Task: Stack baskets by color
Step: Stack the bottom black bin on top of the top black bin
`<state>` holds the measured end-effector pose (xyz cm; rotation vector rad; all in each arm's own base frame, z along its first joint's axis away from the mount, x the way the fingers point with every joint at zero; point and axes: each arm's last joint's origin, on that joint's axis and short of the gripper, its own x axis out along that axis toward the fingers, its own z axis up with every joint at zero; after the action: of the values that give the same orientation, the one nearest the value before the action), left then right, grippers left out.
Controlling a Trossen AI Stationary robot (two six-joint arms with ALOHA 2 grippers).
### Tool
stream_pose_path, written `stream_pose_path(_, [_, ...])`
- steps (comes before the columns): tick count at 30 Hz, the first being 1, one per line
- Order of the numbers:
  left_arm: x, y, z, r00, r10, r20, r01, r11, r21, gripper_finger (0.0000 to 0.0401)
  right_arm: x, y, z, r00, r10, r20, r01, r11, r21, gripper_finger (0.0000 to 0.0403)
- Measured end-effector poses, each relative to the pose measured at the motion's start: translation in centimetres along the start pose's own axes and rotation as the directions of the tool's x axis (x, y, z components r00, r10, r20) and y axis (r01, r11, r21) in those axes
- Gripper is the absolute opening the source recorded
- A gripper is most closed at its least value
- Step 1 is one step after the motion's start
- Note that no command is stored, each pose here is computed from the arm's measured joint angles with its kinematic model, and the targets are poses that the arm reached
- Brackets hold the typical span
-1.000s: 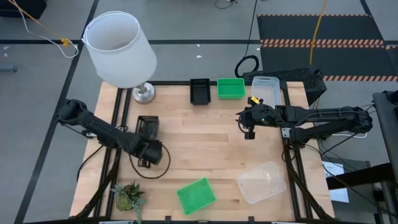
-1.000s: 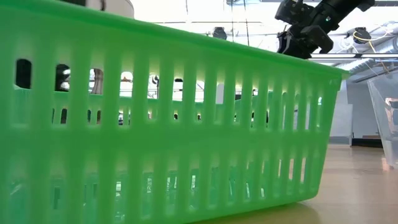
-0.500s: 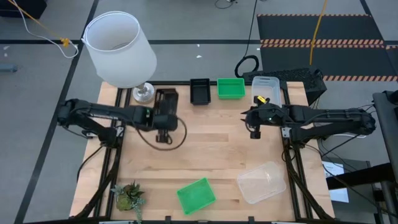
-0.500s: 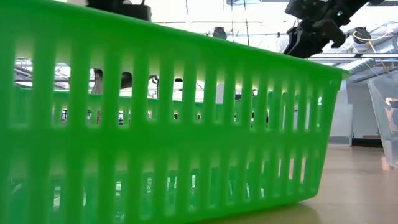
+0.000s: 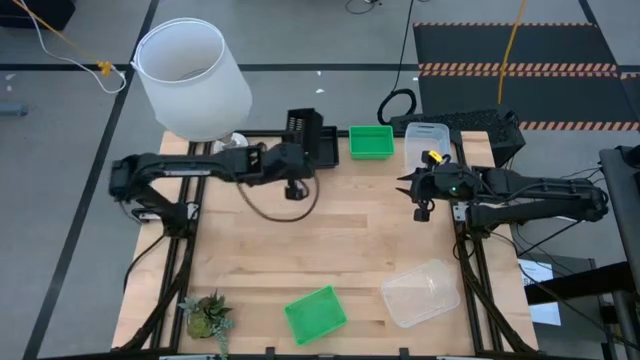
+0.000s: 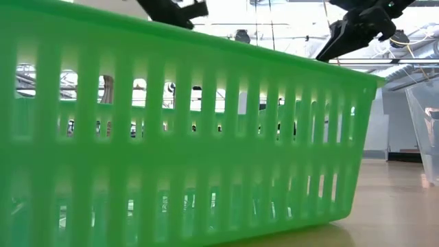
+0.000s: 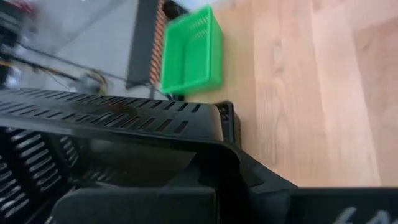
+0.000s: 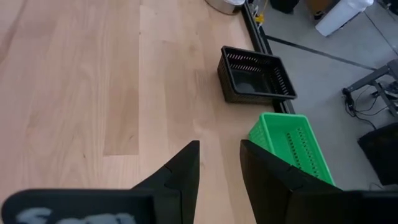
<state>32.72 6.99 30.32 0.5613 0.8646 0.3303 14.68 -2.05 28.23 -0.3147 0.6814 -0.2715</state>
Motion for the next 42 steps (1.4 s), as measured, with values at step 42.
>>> stream_pose_path(42, [14.9, 4.3, 0.7, 0.908, -0.302, -0.290, 0.268, 0.951, -0.151, 0.0012, -0.2, 0.0, -0.2, 1.000, -0.002, -0.010, 0.002, 1.000, 0.004, 0.0112])
